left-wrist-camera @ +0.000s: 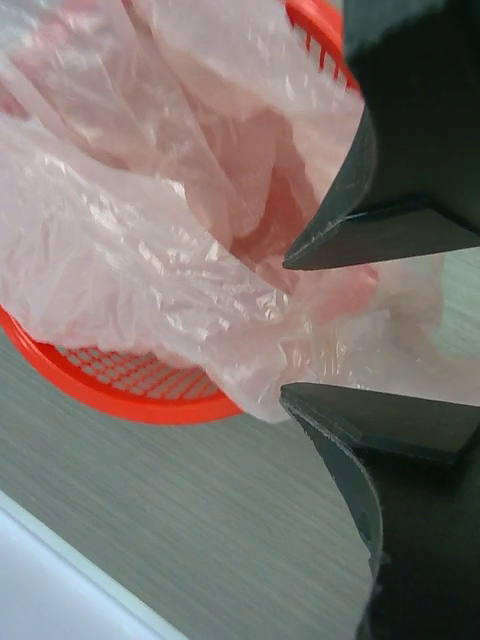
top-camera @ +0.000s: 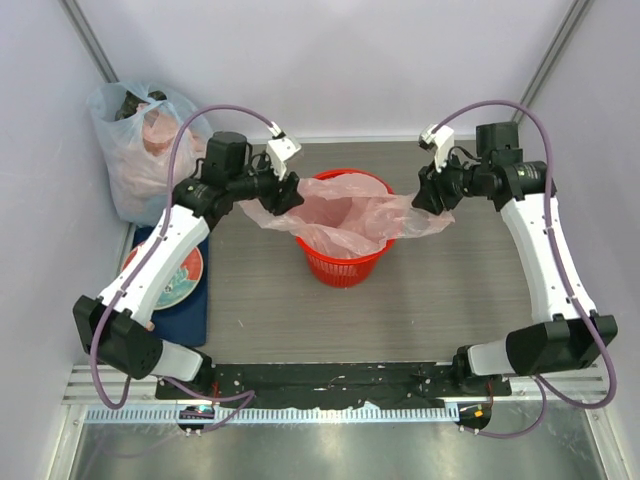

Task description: Put the trash bags into the trash bin

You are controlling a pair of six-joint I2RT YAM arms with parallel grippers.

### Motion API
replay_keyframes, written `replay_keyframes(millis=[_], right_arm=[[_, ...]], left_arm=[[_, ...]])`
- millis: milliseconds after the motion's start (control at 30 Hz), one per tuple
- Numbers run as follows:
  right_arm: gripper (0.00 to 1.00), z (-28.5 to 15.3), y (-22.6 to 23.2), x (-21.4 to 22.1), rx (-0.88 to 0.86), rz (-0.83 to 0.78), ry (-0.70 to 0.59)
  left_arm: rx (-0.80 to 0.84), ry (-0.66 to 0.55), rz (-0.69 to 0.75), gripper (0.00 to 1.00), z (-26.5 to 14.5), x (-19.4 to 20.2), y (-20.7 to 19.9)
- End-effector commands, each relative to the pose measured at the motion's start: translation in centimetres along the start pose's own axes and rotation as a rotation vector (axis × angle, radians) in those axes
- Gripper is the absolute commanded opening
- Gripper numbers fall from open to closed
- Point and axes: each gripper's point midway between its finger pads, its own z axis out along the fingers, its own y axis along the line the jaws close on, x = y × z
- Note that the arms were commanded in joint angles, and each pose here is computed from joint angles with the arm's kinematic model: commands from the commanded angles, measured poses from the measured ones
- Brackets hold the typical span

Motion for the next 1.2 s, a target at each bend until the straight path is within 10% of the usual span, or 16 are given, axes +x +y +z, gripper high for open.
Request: replay_keyframes(millis=[0,200,400,800,933,1167], right_arm=[[0.38,1.2,-2.4,-1.2,0.048,-0.032,-0.011],[0.01,3.4,-4.9,-2.6,0.053,-0.006,-0.020],[0.01,5.8,-7.1,-3.2,0.063,0.049,-0.022],[0.29,10.6,-7.8,-0.2,-0.045,0.211,0.078],[0.49,10.1,-7.4,-1.1,-0.059,0.210,0.054],[0.59,6.5,-6.0,-5.1,-0.063,0.105,-0.055]], left_arm=[[-0.102,0.008,0.055,0.48,1.0,-0.4,3.5],[-0.093,-0.039,-0.027,0.26,2.2,-1.4,5.8],[-0.097,-0.017,-0.214,0.10,4.2,-0.2,8.7],[-0.049,0.085,-0.485,0.12,7.3,2.7,10.0],[0.041,0.014,-0.515,0.41,6.5,1.4,9.5],[0.108,-0.178,-0.344,0.57,3.1,-2.9,8.2]])
